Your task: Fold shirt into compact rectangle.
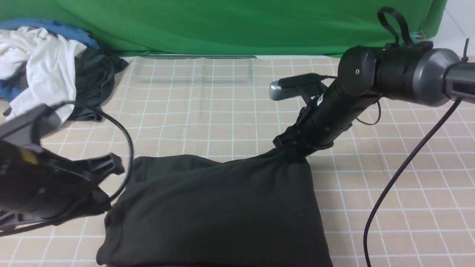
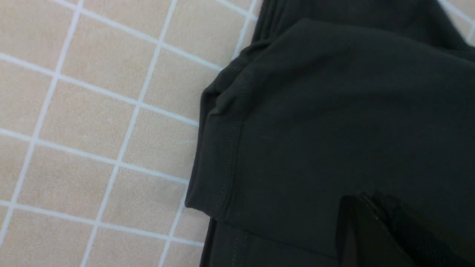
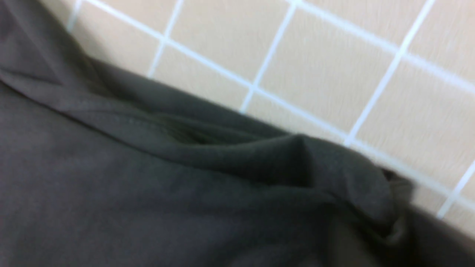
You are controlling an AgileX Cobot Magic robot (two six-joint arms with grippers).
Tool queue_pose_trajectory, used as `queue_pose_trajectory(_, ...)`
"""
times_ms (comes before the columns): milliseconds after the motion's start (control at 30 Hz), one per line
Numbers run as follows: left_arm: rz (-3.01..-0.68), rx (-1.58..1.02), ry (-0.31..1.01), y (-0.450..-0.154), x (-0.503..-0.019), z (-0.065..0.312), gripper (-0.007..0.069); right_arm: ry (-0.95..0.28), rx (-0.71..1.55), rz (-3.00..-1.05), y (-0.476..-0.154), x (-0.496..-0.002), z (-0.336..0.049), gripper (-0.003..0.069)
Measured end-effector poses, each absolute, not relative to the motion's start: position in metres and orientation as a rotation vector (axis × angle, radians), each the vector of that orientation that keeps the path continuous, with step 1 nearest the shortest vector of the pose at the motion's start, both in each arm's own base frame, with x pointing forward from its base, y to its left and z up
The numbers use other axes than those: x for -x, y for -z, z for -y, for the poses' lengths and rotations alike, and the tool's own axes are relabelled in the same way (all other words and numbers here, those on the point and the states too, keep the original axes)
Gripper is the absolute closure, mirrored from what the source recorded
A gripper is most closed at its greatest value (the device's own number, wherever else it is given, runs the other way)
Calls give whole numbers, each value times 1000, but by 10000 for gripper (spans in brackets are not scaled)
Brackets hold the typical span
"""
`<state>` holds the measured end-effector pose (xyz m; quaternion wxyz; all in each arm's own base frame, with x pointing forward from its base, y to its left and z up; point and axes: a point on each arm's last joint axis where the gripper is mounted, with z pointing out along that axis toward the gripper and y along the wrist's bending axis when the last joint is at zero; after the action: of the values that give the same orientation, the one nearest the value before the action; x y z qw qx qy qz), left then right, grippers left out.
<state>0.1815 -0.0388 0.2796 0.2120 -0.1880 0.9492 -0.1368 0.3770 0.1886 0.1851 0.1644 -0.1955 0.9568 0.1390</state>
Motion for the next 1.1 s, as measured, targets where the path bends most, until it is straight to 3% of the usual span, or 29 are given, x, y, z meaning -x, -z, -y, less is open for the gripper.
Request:
queue_pose_trajectory(200, -2542, 485, 419, -304, -150, 34, 613, -403, 461, -2699, -202, -397, -167, 533)
queue_pose_trajectory(567, -2502, 462, 414, -313, -134, 31, 613, -377, 212, -2716, -207, -416, -118, 525)
queue_pose_trajectory(700, -2504, 462, 412, -313, -134, 31, 613, -367, 209, -2751, -207, -415, -113, 398)
queue_pose_trajectory(733, -2504, 460, 412, -313, -134, 31, 613, -351, 235, -2766, -211, -413, -112, 330)
queue_pose_trajectory(767, -2504, 460, 412, -313, -134, 31, 613, -348, 239, -2769, -212, -413, -112, 319)
queue_pose_trajectory(800, -2509, 449, 407, -312, -134, 31, 613, -324, 281, -2783, -220, -410, -111, 261)
queue_pose_trajectory(833, -2516, 432, 401, -312, -134, 30, 613, -304, 313, -2788, -228, -408, -109, 247)
queue_pose_trajectory(933, -2539, 392, 383, -311, -130, 30, 613, -237, 376, -2765, -259, -397, -103, 324)
queue_pose_trajectory(967, -2545, 384, 380, -311, -129, 30, 613, -212, 392, -2758, -269, -392, -101, 395)
queue_pose_trajectory(1000, -2543, 364, 376, -311, -124, 29, 613, -190, 400, -2704, -299, -379, -95, 530)
queue_pose_trajectory(1100, -2531, 356, 380, -310, -116, 28, 613, -183, 395, -2610, -335, -360, -90, 600)
